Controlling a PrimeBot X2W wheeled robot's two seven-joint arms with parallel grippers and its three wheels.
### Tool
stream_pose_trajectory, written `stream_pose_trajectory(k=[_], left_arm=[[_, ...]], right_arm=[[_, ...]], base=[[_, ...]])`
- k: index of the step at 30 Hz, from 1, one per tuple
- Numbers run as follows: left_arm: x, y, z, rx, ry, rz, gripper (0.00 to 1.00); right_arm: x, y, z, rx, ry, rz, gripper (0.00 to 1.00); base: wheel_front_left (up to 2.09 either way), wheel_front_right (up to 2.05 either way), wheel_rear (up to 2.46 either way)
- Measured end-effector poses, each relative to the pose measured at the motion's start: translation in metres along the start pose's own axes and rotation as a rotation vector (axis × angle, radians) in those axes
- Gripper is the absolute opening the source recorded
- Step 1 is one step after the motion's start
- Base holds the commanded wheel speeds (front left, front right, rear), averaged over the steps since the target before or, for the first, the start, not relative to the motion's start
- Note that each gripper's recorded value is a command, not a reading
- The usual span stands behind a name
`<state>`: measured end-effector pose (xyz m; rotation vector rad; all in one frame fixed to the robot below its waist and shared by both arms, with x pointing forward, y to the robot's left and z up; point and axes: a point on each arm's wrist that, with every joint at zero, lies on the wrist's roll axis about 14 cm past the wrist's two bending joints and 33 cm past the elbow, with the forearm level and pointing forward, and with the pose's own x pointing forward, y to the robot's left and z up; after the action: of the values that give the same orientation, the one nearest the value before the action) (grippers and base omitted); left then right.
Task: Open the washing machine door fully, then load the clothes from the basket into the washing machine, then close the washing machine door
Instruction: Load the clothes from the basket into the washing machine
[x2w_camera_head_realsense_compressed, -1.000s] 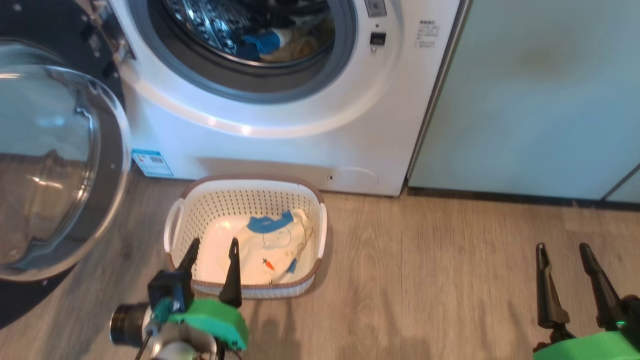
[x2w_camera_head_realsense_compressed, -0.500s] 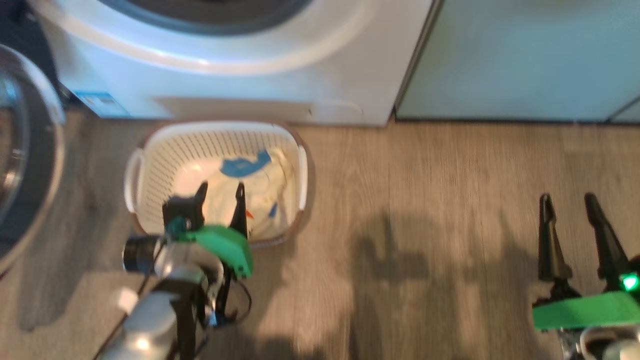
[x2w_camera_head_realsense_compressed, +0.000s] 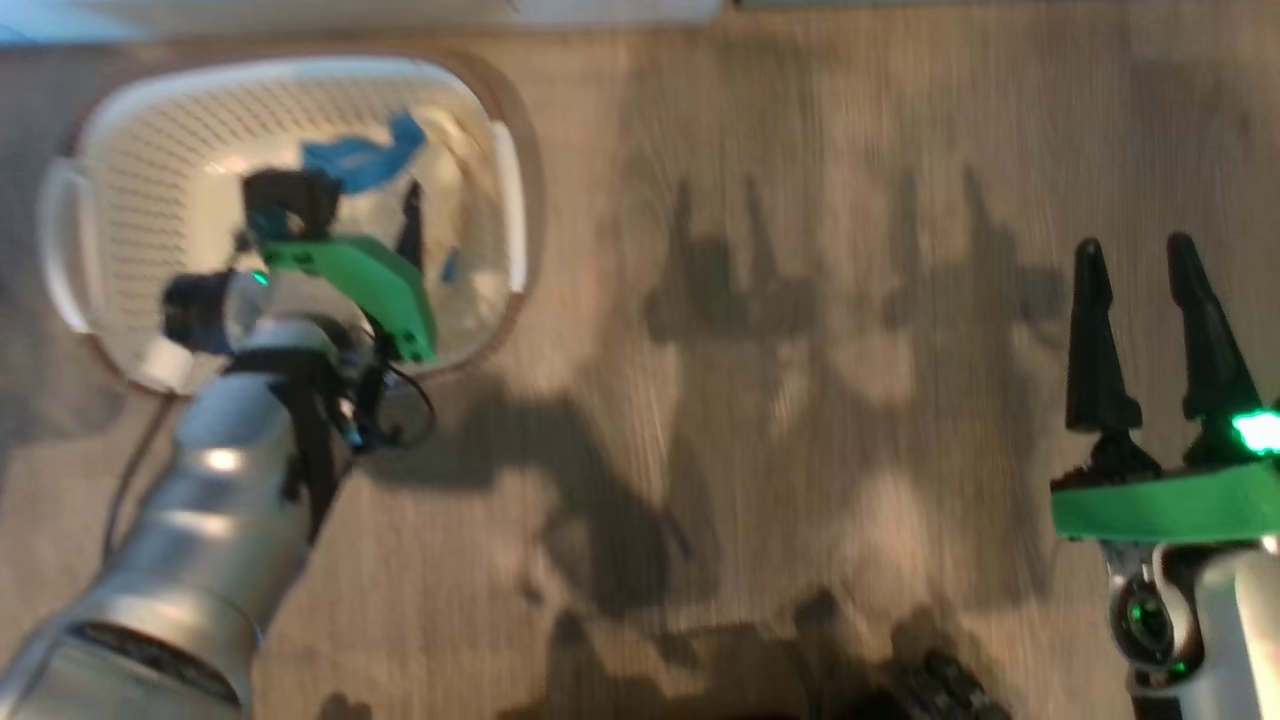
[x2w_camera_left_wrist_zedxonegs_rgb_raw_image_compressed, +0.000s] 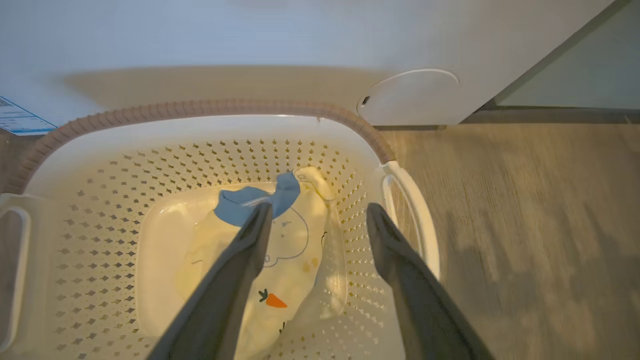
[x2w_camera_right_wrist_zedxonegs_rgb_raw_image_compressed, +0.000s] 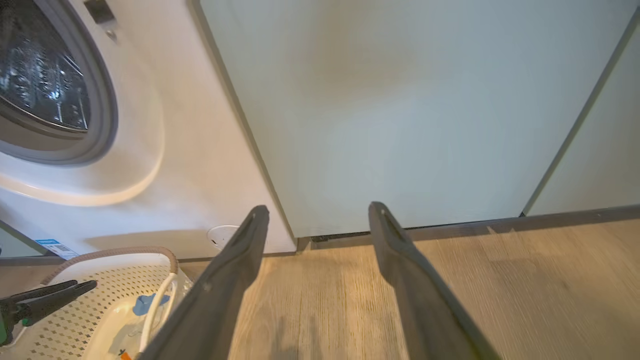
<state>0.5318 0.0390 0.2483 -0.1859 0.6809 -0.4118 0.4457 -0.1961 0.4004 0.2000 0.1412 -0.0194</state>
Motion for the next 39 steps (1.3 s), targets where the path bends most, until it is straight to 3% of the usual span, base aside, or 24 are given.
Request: stream_pose_trajectory(k=[12, 20, 31, 34, 35, 39], left_arm=[[0.074, 0.042, -0.083, -0.042, 0.259, 0.011, 1.00], [0.098, 0.055, -0.140, -0.079, 0.408, 0.023, 1.00], [0.114, 0.061, -0.160, -0.083, 0.503, 0.070, 1.00], [0.110, 0.063, -0.166, -0.081, 0.540, 0.102, 0.18], [0.109, 0.064, -0.166, -0.078, 0.543, 0.109, 0.00], [0.109, 0.065, -0.165, -0.074, 0.533, 0.127, 0.00]], right_arm=[[0.020, -0.027, -0.055, 0.008, 0.117, -0.059, 1.00], [0.019, -0.045, -0.082, -0.004, 0.181, -0.101, 1.00], [0.016, -0.050, -0.098, -0.008, 0.223, -0.114, 1.00], [0.017, -0.049, -0.096, 0.002, 0.214, -0.112, 1.00], [0.017, -0.048, -0.096, 0.002, 0.213, -0.112, 1.00], [0.018, -0.048, -0.095, 0.003, 0.212, -0.112, 1.00]], base=[[0.00, 0.00, 0.00], [0.00, 0.00, 0.00], [0.00, 0.00, 0.00], [0.00, 0.00, 0.00], [0.00, 0.00, 0.00], [0.00, 0.00, 0.00]])
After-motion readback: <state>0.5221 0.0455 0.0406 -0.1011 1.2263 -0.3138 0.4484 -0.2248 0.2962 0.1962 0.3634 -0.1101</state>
